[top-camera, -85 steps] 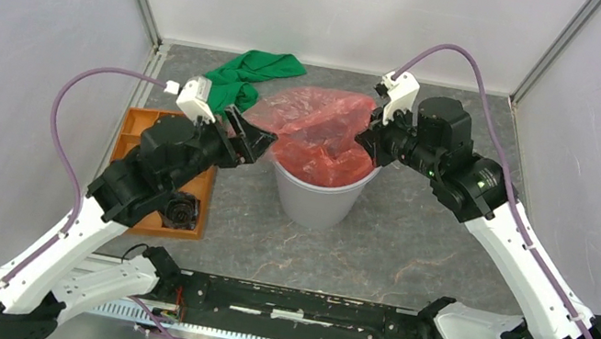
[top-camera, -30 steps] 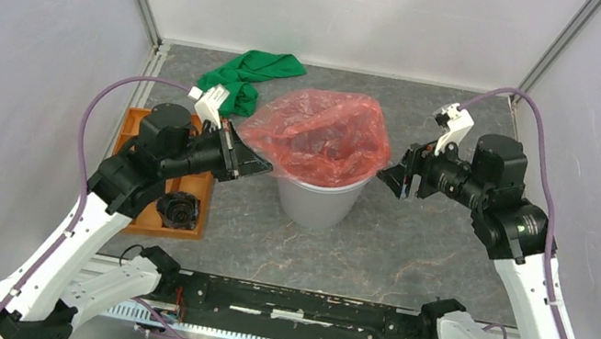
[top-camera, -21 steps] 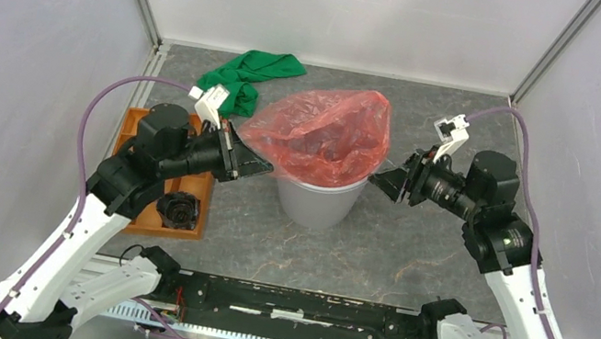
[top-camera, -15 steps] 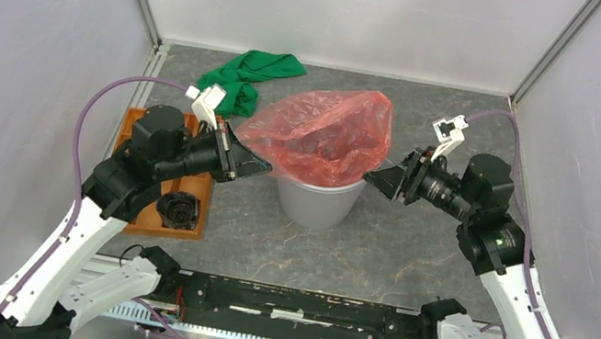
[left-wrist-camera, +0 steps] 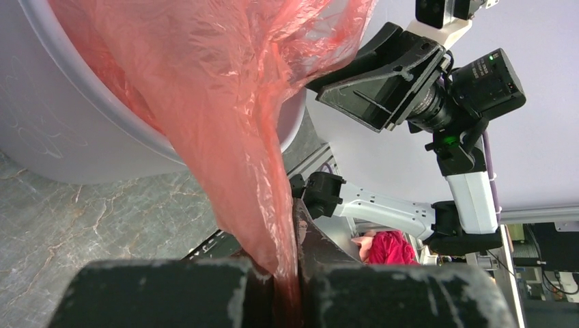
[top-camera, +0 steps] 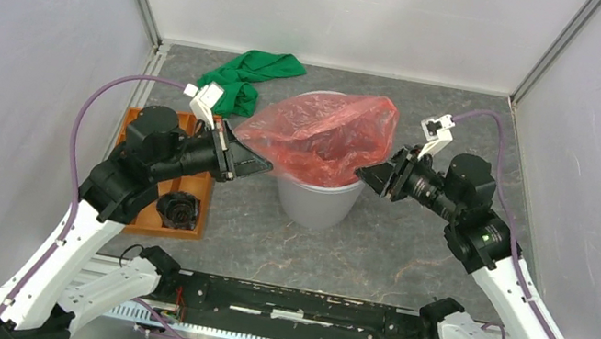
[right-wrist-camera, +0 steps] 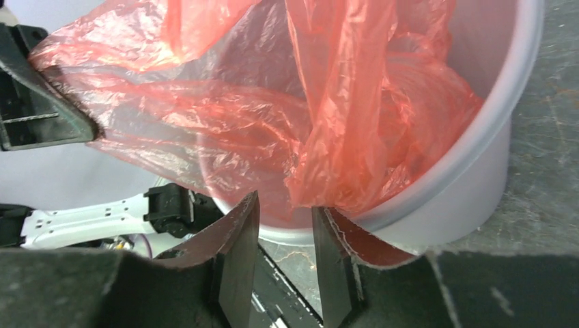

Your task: Put the trash bags into the trash bin

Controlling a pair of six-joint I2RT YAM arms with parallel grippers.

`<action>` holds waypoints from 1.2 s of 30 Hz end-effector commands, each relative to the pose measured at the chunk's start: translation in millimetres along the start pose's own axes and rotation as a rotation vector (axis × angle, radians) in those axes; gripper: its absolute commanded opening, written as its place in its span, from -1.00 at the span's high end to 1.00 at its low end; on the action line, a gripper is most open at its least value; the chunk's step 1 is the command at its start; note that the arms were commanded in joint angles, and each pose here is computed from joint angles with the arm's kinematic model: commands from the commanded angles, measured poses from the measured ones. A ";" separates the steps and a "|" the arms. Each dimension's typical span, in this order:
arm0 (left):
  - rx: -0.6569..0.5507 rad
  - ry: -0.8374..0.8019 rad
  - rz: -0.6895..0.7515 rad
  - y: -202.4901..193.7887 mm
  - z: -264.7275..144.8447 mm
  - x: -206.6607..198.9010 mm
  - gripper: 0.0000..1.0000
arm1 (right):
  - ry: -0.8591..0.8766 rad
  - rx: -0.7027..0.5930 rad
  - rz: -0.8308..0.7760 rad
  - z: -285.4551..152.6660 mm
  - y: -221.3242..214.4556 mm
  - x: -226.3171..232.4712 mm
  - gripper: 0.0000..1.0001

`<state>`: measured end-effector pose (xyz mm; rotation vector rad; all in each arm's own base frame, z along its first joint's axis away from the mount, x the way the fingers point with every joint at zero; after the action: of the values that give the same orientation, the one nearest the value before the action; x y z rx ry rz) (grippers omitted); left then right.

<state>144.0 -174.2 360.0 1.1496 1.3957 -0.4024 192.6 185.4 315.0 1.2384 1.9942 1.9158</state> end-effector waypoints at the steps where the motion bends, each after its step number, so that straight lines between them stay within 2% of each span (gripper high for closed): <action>1: -0.009 -0.072 0.018 3.0 -6.2 -16.7 0.96 | -0.064 -0.034 -0.038 1.3 3.5 -7.4 0.14; 7: -0.009 -0.075 0.011 2.9 -4.6 -15.6 0.96 | -0.075 -0.048 -0.044 3.5 -1.4 -9.4 -0.03; 12: -0.014 -0.082 0.017 3.4 -7.7 -19.7 0.96 | -0.180 -0.064 -0.063 -1.8 6.0 -18.0 0.05; 15: -0.027 -0.076 0.024 5.2 -10.1 -21.3 0.96 | -0.213 -0.081 -0.079 -6.6 10.5 -19.6 0.04; 18: -0.038 -0.078 0.030 5.9 -12.7 -23.5 0.96 | -0.220 -0.067 -0.084 -8.1 8.3 -20.6 -0.01; 27: -0.035 -0.103 0.032 5.0 -16.1 -29.0 0.96 | -0.210 -0.114 -0.043 -2.9 8.6 -21.5 0.01; 33: -0.038 -0.099 0.035 4.2 -16.2 -26.5 0.96 | -0.238 -0.127 -0.073 -6.5 17.0 -22.0 0.69; 35: -0.047 -0.092 0.040 5.2 -16.6 -25.8 0.96 | -0.257 -0.125 -0.089 -10.6 18.8 -22.5 0.98; 36: -0.051 -0.088 0.043 5.8 -16.9 -26.0 0.96 | -0.256 -0.129 -0.107 -13.0 20.9 -21.4 0.99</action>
<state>137.5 -170.6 369.5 1.1343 1.3554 -0.3926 208.9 166.6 305.8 1.3102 1.7992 1.7210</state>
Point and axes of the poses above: each gripper's point midway between its finger pads, its own z axis out along the fingers, its own x axis along the line the jaws close on, y = z × x, the point moved 5 cm from there along -z, back along the fingers, and after that the axes turned 12 degrees about -z, right-handed, at the moved point
